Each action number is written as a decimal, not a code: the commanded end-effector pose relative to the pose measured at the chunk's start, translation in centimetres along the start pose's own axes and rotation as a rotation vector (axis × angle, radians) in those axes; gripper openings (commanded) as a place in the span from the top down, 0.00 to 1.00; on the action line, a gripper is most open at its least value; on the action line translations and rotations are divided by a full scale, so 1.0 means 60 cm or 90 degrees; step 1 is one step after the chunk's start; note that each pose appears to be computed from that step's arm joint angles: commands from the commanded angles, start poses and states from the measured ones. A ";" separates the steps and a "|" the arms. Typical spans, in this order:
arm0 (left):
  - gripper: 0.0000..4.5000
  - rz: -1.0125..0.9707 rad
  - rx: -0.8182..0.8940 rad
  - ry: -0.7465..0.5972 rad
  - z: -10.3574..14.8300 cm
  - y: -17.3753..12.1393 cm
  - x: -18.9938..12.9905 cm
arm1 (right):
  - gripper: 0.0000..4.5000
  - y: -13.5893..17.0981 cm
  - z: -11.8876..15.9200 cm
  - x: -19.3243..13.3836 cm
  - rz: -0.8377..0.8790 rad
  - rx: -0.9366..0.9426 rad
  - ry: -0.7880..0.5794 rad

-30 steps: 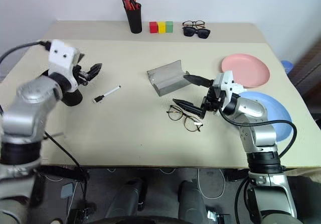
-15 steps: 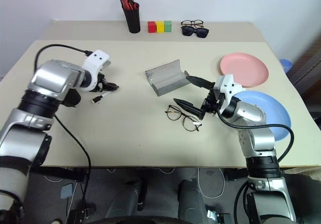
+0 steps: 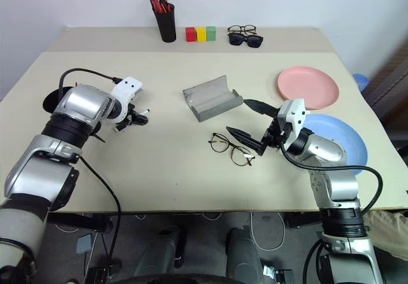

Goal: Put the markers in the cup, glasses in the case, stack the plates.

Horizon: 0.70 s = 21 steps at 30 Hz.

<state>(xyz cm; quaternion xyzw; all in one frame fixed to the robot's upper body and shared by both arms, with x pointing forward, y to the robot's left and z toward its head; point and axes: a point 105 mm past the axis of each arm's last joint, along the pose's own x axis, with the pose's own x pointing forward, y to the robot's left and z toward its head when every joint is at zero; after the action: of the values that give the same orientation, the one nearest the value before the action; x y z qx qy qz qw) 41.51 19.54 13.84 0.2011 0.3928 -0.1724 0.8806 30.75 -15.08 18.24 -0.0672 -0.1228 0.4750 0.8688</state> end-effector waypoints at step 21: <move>0.99 -0.040 0.180 -0.463 0.134 -0.112 -0.125 | 0.00 -0.002 0.037 0.012 -0.014 -0.036 -0.023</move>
<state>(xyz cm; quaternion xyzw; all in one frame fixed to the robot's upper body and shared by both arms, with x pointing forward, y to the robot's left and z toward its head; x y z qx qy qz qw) 39.11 11.61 17.43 0.2114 0.1642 -0.3305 0.9051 30.84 -14.74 19.07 -0.0702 -0.1255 0.4630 0.8746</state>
